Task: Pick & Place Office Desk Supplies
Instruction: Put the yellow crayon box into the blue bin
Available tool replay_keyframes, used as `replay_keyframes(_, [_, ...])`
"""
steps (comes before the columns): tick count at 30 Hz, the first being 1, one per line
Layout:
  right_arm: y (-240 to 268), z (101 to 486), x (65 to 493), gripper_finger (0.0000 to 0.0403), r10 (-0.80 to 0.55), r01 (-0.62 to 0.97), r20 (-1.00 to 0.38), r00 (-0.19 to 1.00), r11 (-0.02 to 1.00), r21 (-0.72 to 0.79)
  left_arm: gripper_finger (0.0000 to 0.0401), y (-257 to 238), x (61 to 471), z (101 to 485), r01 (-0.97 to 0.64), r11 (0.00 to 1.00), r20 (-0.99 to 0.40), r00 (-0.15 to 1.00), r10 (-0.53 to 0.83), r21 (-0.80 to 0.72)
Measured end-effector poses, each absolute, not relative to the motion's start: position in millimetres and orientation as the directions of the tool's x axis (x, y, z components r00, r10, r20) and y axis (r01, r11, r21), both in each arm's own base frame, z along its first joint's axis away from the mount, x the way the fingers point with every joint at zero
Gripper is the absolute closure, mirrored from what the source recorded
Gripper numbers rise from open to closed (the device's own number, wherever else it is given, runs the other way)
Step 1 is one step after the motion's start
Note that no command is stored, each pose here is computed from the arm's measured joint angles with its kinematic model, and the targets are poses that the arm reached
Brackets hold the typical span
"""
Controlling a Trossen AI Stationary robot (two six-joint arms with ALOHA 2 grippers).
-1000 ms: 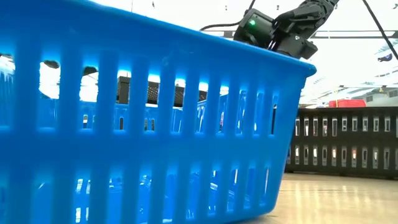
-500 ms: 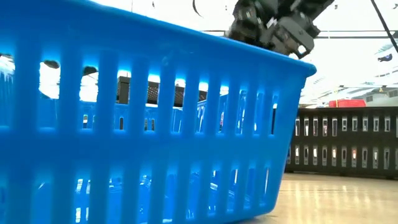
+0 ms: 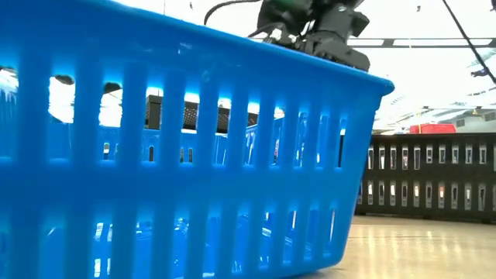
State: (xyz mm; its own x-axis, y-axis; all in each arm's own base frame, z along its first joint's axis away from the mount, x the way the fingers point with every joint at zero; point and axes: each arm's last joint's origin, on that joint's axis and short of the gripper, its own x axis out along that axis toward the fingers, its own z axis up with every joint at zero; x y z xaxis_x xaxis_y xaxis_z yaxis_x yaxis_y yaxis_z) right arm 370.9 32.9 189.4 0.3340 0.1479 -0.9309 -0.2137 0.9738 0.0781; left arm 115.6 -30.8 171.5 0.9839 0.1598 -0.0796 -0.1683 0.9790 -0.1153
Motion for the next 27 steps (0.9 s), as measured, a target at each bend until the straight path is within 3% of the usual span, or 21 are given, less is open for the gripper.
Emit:
replay_keyframes(6, [38.0, 193.7, 393.0, 0.0174, 0.065, -0.281, -0.962, 0.266, 0.959, -0.013, 0.0109, -30.8, 115.6, 171.5, -0.168, 0.98, -0.08, 0.984, 0.16, -0.107])
replay_keyframes(13, [19.9, 179.3, 395.2, 0.0174, 0.113, -0.256, -0.978, 0.176, 0.965, 0.066, 0.0109, -30.8, 115.6, 171.4, -0.167, 0.981, -0.081, 0.984, 0.16, -0.099])
replay_keyframes(27, [10.6, 158.2, 404.1, 0.0174, 0.233, -0.266, -0.959, 0.165, 0.946, 0.184, 0.0109, -30.8, 115.6, 171.5, -0.167, 0.981, -0.08, 0.984, 0.16, -0.094])
